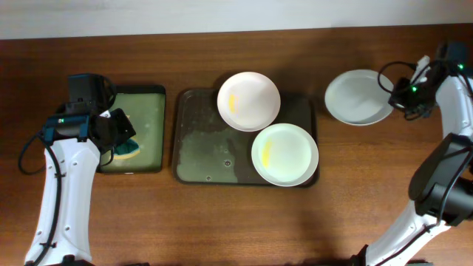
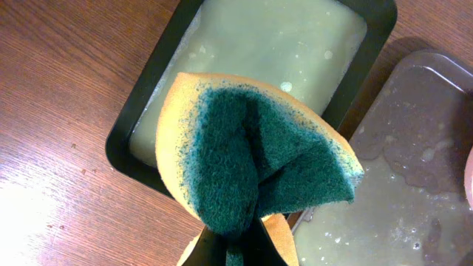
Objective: Clean dirty plates on tray and stack at the side
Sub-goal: 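Lift the scrubbed plate with the right gripper and place it right of the tray, then move the right gripper back to grasp the rim of the back plate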
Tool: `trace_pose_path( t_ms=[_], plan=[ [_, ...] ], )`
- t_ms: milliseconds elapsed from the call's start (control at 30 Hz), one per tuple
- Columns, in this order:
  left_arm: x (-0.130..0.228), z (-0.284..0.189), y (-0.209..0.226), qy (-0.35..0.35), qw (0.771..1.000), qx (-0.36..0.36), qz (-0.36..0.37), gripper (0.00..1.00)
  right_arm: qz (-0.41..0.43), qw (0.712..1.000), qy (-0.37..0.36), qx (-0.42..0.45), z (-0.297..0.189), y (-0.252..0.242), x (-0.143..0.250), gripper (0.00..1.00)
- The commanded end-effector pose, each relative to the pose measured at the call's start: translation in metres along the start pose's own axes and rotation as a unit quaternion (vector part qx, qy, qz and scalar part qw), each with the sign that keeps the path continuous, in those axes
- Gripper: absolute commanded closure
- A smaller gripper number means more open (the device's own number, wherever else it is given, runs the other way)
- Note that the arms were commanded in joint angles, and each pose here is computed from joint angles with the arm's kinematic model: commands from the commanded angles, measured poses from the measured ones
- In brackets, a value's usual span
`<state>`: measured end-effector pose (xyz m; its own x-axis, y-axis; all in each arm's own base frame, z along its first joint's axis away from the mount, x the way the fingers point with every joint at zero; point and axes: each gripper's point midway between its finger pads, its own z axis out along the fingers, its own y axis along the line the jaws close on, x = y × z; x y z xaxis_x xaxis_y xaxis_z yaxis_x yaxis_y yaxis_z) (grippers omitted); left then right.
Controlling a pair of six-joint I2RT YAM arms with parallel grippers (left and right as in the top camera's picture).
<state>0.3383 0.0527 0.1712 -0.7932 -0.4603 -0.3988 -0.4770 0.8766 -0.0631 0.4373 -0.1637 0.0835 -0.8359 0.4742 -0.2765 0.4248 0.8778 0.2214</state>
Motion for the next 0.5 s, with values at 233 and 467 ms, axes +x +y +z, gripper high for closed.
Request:
trace_pose_path(
  t_ms=[233,467],
  plan=[
    [-0.002,-0.004,0.0,-0.008,1.0,0.006,-0.005,1.0,-0.036,0.994,0.009,-0.105,0.014,0.066,0.005,0.59],
    [-0.002,-0.004,-0.001,-0.009,1.0,0.007,-0.005,1.0,-0.206,0.967,0.017,-0.147,0.046,0.222,0.057,0.46]
  ],
)
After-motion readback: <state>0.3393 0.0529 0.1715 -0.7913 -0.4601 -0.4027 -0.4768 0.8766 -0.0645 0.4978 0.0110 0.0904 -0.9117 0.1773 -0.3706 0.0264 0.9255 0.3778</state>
